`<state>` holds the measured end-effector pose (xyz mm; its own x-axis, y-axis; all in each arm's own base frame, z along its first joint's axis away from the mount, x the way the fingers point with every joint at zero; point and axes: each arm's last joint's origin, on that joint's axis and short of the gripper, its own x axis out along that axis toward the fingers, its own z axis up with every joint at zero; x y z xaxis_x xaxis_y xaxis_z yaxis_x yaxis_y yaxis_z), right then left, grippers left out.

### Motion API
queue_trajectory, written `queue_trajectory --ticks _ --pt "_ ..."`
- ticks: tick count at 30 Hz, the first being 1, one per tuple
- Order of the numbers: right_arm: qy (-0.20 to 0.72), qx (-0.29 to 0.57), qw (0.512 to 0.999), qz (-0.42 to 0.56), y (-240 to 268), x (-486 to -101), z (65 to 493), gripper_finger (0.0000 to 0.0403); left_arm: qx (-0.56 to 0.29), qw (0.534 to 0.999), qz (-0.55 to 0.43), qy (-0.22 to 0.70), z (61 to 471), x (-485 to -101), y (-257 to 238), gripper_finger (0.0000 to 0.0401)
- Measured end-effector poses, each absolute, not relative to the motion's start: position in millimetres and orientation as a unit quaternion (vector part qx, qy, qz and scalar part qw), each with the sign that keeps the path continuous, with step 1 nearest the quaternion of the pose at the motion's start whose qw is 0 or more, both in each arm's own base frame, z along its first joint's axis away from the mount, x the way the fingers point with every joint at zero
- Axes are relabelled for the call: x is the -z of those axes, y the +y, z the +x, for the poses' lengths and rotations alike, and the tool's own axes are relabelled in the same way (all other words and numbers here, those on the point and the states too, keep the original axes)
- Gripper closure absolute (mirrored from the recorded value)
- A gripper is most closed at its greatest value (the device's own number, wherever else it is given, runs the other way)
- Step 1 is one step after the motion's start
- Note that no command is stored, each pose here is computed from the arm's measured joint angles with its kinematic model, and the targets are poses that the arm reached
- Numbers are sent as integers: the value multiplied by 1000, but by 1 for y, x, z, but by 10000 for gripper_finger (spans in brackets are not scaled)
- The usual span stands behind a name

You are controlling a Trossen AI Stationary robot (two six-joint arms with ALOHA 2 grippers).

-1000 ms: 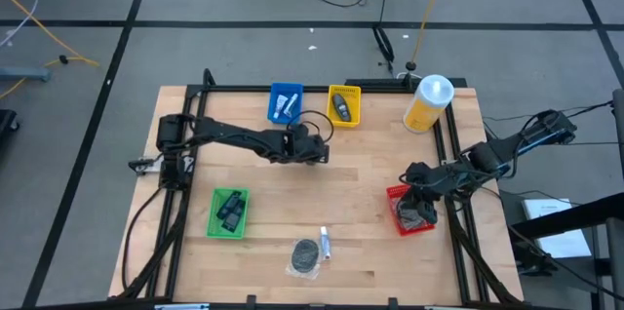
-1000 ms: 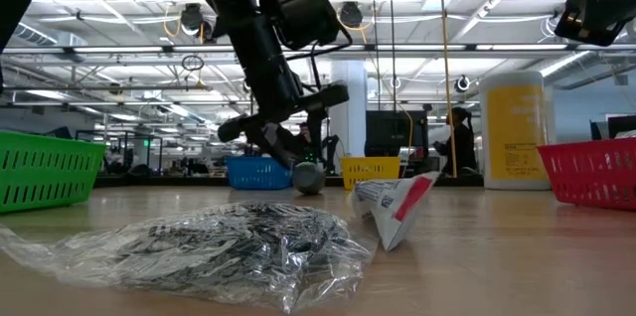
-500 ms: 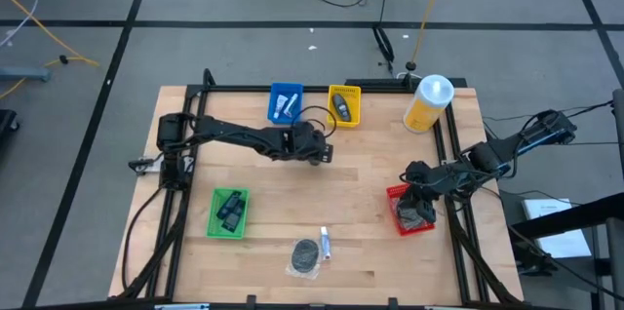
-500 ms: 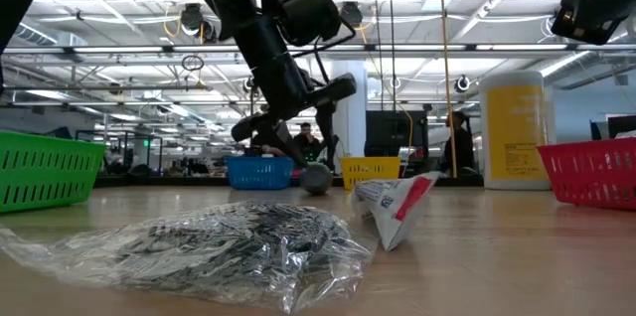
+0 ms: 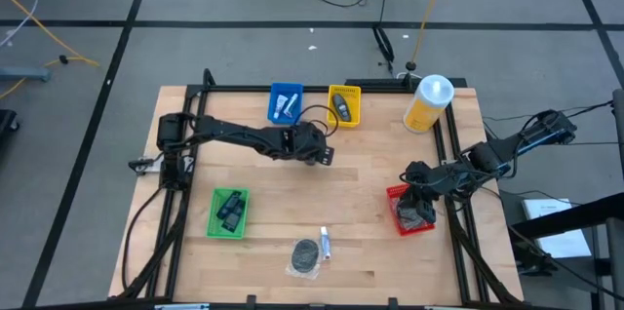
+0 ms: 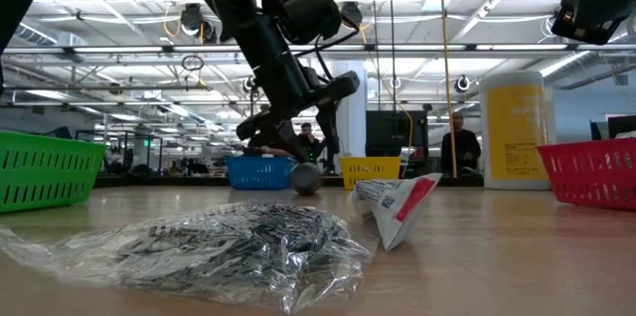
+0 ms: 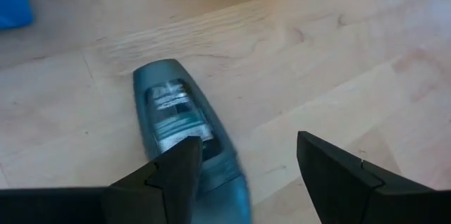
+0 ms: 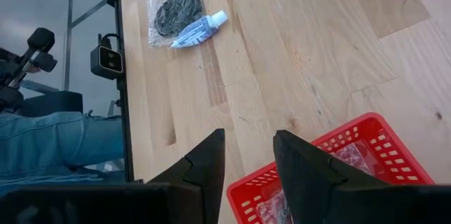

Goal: Pick & Place Travel size toiletries
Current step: Put the gray deodorant into the yellow basket

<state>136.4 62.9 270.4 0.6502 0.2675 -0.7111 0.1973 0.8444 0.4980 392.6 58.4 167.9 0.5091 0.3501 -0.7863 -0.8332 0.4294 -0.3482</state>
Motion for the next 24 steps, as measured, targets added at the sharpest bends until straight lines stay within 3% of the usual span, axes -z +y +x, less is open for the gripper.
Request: queue_trajectory --ticks 5,17,24 --pt "418 -20 865 278 63 -270 136 289 -367 782 -381 329 392 -168 63 157" --pt "418 -20 865 278 63 -270 136 289 -348 776 -407 333 392 -168 70 12" --pt "418 -20 865 278 63 -270 136 289 -351 772 -410 337 391 -168 66 14"
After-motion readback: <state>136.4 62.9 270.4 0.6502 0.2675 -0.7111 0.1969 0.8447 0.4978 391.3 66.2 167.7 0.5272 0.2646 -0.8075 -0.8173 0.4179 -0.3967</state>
